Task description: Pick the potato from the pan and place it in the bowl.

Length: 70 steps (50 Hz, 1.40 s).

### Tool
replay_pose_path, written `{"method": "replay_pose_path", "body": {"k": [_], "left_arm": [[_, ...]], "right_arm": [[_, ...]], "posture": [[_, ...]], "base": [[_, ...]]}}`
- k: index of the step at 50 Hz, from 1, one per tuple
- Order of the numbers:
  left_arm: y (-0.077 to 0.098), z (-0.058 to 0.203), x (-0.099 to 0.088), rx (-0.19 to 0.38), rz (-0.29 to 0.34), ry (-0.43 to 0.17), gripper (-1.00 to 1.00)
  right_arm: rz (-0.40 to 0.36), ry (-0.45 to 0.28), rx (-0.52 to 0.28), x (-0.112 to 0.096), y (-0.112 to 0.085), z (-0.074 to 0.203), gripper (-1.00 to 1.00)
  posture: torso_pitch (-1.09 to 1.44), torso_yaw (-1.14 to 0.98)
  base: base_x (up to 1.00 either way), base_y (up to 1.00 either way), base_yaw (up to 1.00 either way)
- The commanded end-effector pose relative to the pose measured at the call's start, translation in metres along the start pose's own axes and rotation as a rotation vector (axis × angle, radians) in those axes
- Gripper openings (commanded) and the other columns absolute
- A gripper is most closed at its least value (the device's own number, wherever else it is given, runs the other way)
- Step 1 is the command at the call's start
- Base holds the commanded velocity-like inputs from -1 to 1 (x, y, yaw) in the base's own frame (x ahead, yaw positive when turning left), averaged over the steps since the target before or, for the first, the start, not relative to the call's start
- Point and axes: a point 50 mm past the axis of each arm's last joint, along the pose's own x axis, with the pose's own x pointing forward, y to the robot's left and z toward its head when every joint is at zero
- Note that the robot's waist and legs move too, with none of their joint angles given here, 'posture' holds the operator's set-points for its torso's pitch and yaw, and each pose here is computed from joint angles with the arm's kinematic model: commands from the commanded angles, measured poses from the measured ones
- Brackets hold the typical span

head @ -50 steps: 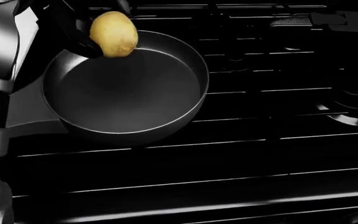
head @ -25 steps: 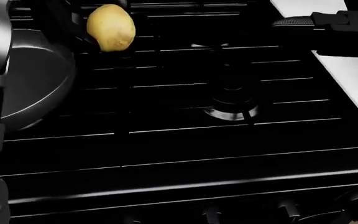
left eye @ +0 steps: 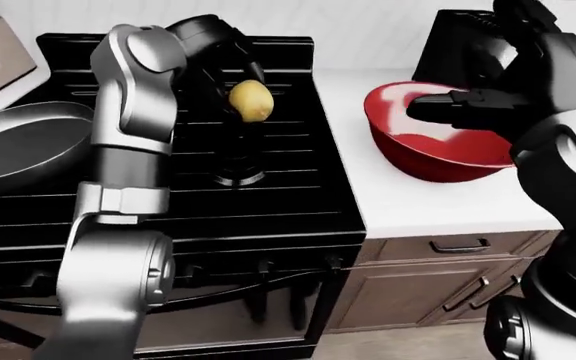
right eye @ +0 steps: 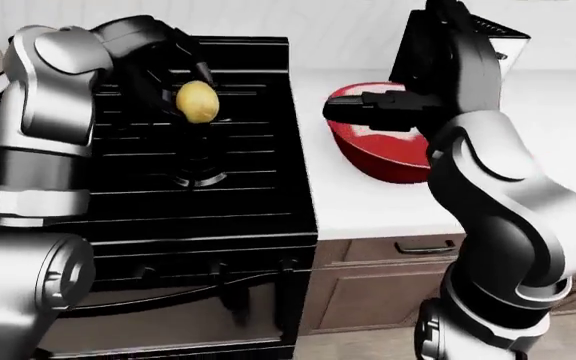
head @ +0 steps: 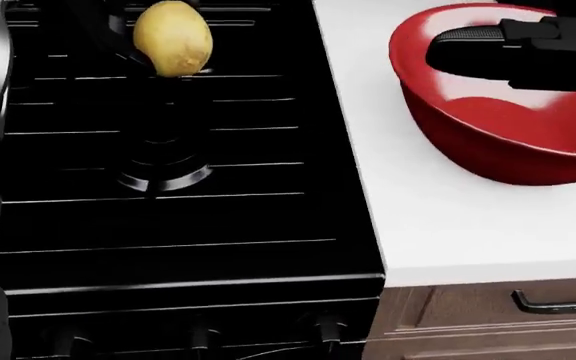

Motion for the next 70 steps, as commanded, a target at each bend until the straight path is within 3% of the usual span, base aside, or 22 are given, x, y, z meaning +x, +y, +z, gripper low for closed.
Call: {"method": "replay_pose_path", "body": {"k": [1,29,70], "left_arm": [[0.017,0.016,-0.009,0.028,0.071,-0.052,-0.68],[0.049,0.026,-0.019,0.011,0.146,-0.065,-0.68],[0.061,0.027,-0.025,-0.008,0.193,-0.067,-0.69]], "right_arm": [[-0.001,-0.085,0.008,-0.003,0.0,0.016,1.0],[0.004,-0.098,0.018,-0.005,0.001,0.021,1.0],[0.007,-0.096,0.014,-0.005,0.003,0.017,1.0]], "posture": [[0.0,0.0],[0.0,0.0],[0.0,0.0]], "base": [[0.0,-0.14,0.0],[0.0,-0.22,0.0],[0.0,-0.46,0.0]]}}
